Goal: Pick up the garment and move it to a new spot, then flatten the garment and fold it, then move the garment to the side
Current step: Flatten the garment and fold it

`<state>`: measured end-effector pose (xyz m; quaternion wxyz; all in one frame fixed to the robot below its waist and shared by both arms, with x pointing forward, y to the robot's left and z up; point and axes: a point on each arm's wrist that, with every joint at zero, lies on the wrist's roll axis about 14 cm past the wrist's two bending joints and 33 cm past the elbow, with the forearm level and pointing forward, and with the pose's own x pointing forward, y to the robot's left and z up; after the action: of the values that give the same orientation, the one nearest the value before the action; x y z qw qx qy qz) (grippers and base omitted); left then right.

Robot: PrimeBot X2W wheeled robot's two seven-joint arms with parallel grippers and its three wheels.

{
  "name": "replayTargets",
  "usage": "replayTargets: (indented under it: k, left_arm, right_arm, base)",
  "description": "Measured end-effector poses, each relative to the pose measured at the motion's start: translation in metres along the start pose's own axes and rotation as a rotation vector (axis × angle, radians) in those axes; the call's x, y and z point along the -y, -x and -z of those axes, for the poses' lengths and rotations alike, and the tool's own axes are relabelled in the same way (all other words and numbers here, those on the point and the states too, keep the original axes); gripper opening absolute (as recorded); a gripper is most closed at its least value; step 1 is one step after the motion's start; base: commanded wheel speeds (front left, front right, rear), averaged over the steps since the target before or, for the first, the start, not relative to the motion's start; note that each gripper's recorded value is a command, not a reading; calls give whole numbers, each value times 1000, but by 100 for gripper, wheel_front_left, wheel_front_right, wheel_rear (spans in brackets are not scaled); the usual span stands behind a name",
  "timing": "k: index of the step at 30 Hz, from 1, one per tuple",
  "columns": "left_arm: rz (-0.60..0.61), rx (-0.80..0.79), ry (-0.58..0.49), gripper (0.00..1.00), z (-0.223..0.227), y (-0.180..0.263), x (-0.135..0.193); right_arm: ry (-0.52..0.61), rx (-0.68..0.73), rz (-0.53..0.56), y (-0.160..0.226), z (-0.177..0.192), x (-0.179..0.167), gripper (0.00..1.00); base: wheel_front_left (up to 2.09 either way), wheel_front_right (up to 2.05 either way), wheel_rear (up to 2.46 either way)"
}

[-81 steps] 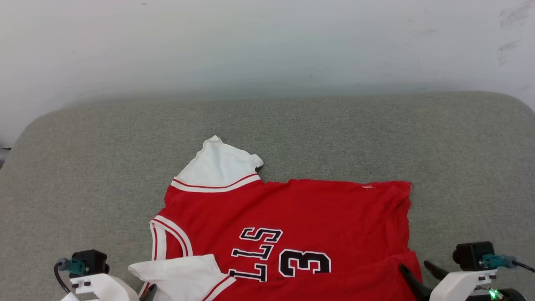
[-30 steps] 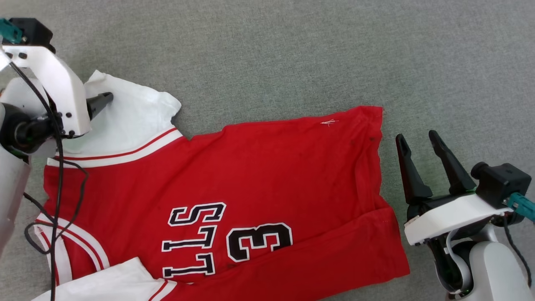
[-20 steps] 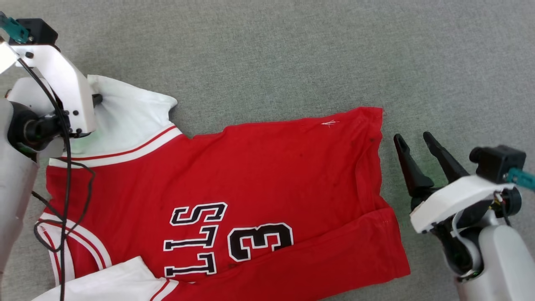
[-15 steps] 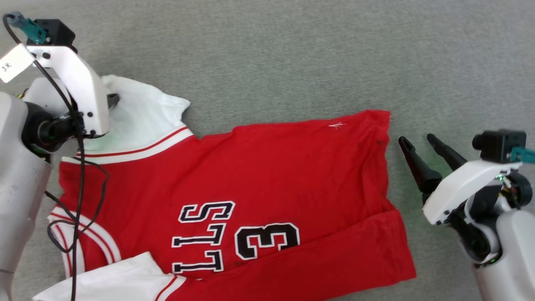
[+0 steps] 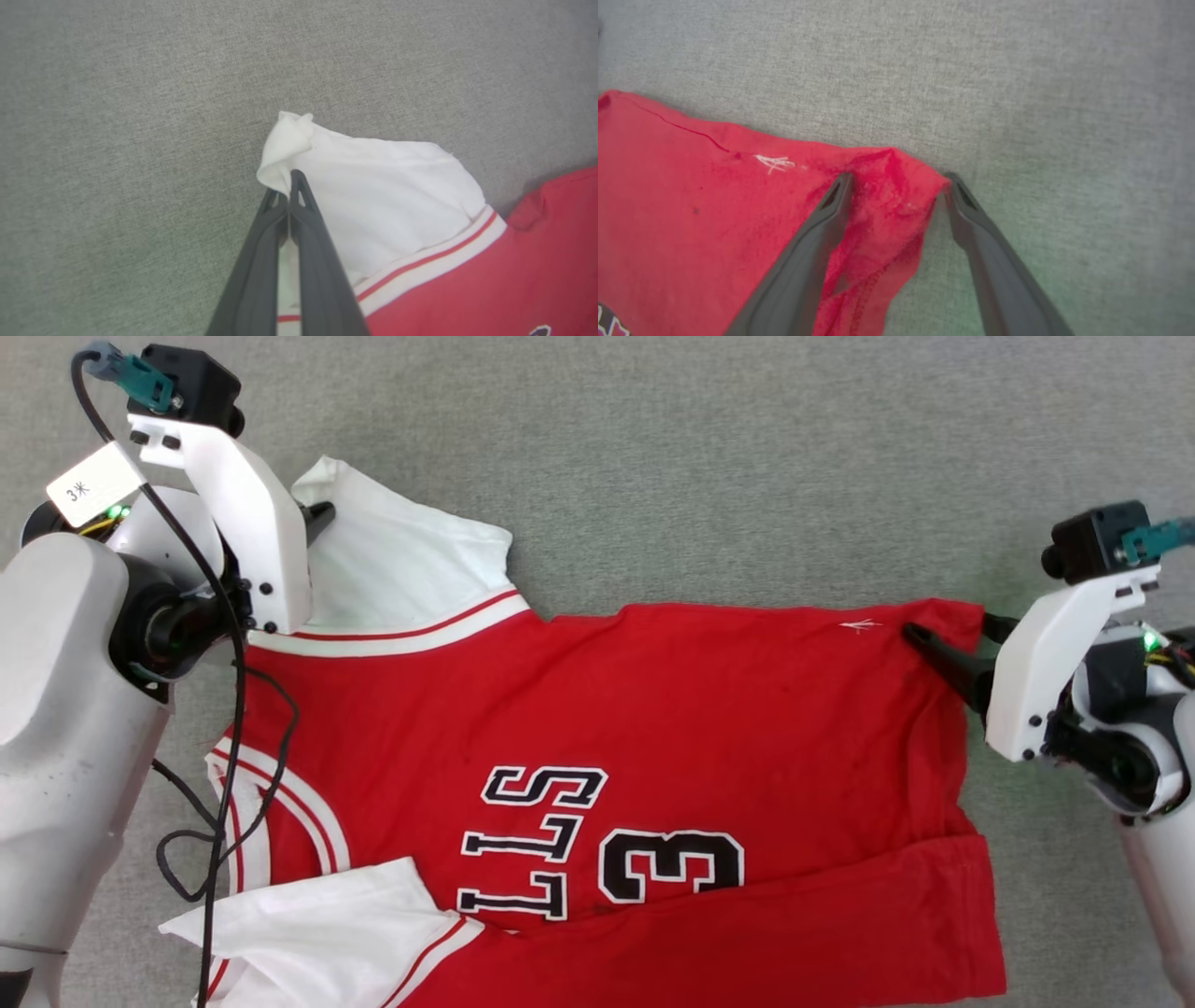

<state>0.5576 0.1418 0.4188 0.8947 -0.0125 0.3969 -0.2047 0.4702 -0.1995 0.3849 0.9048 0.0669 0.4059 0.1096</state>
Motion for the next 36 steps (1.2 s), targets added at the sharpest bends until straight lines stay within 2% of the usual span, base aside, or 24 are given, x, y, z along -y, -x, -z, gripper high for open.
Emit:
replayTargets:
  k: [1,5,6,7,8,12,22,29,36]
  left_arm:
    - [0,2,4,0,2,0,-1]
    - [-4,3,10,0,5,-1,-4]
    - [-6,4,11,0,6,-1,-5]
    - [-8,5,13,0,6,-1,-6]
    - [-9,8,13,0,6,-1,-7]
    - [-15,31,15,0,3,2,-9]
    - [-71,147,14,0,-5,34,-19]
    - [-113,260,39,0,-3,74,-20]
    - [-139,315,96,0,36,110,-14]
  right_arm:
    - [18,-68,-6,-7,7,-1,100]
    - [25,-166,-15,-14,19,-2,100]
    - [24,-191,-15,-16,21,-1,69]
    - [21,-210,-16,-16,24,-1,30]
    - [19,-224,-15,-17,25,0,0]
    - [15,-242,-27,-17,27,-5,0]
    - [10,53,23,13,-30,6,0]
    - [7,132,48,44,-26,5,0]
    - [-9,186,43,67,0,-6,0]
  base:
    - [0,0,0]
    - [0,0,0]
    - [0,0,0]
    - [0,0,0]
    - [0,0,0]
    - [0,0,0]
    - [0,0,0]
    - [0,0,0]
    - [0,0,0]
